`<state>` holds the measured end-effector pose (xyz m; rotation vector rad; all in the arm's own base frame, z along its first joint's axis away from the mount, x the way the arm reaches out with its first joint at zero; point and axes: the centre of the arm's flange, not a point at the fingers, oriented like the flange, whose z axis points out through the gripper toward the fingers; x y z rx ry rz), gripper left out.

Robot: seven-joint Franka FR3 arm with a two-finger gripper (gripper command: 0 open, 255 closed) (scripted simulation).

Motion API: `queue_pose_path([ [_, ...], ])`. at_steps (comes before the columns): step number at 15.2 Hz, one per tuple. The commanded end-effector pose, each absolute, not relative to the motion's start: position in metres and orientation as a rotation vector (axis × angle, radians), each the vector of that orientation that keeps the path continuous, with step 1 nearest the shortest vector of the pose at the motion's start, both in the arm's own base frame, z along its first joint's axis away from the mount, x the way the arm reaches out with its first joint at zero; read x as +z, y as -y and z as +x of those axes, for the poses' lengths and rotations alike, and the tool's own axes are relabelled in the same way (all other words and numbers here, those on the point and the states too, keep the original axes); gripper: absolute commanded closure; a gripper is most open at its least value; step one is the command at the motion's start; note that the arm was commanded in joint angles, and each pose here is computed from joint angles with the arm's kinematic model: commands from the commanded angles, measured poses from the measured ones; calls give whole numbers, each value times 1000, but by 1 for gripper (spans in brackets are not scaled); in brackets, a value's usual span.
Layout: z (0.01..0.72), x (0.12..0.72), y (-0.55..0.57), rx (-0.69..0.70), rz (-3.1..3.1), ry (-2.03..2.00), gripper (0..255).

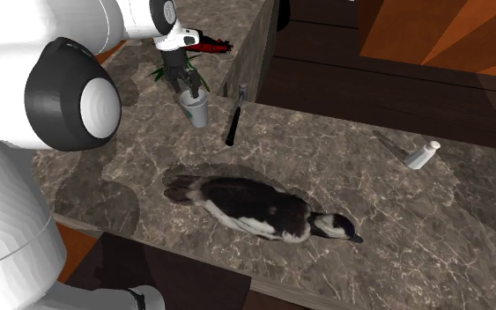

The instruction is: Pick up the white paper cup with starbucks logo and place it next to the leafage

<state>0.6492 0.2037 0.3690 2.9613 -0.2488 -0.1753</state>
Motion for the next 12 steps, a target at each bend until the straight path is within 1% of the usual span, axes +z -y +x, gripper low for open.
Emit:
queue_pose_path([
  [1,649,369,-204,-175,2961,249,0],
  [5,656,418,-211,-175,2961,249,0],
  [12,656,418,-211,-175,2961,249,0],
])
